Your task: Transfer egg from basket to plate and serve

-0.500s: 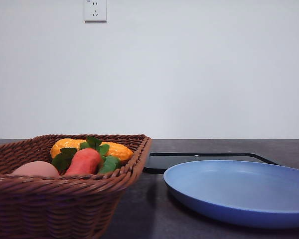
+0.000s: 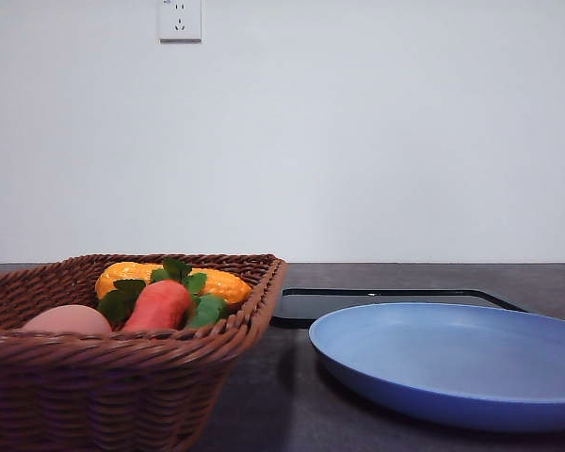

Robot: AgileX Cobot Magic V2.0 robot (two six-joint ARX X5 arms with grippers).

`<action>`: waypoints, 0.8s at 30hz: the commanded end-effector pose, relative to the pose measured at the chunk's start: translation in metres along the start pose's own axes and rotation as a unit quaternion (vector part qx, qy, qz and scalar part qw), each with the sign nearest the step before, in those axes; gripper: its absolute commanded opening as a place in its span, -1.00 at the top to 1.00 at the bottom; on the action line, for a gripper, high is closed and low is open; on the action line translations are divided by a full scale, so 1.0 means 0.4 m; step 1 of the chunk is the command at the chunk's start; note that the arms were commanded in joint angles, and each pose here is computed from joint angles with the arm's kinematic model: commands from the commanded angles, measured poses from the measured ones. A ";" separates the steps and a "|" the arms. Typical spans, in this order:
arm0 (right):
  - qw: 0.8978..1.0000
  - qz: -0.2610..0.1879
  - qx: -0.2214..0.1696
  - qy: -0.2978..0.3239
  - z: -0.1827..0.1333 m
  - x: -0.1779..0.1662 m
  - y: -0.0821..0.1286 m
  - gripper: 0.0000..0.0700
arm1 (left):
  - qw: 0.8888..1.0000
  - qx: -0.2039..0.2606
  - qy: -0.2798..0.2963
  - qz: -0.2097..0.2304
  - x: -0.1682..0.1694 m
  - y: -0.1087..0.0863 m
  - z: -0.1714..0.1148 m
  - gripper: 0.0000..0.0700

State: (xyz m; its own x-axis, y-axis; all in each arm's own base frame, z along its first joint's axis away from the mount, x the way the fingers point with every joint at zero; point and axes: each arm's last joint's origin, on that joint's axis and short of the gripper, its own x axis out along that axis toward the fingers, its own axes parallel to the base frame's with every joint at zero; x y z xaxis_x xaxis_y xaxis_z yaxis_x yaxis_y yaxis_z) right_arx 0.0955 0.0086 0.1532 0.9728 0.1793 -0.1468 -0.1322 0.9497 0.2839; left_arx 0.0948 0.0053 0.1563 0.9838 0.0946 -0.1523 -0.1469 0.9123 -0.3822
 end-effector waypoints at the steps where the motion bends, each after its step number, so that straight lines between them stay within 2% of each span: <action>1: 1.000 0.004 0.020 -0.012 0.015 -0.005 0.005 1.00 | 1.000 -0.013 0.013 -0.004 0.002 0.003 -0.011 1.00; 5: 0.999 0.004 0.032 -0.014 0.043 -0.018 0.014 1.00 | 0.999 -0.022 0.018 -0.029 -0.009 -0.011 0.014 1.00; 10: 0.999 -0.004 0.034 -0.003 0.095 -0.038 0.031 1.00 | 0.994 -0.053 0.049 -0.079 -0.025 -0.036 0.053 1.00; 18: 0.999 -0.006 0.039 0.036 0.194 -0.049 0.061 1.00 | 0.991 -0.049 0.075 -0.102 -0.023 -0.072 0.125 1.00; 24: 0.993 0.012 0.039 0.113 0.244 -0.022 0.077 1.00 | 0.982 -0.020 0.118 -0.145 0.001 -0.109 0.187 1.00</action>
State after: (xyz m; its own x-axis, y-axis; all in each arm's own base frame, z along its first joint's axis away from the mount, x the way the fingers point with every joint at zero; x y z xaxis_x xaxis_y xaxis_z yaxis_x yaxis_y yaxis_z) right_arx 0.0994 0.0111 0.2530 0.9063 0.2561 -0.3361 -0.1256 0.9227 0.3646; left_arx 0.1065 -0.0041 0.2355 0.9382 -0.2488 -0.2406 0.0981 0.8579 -0.5044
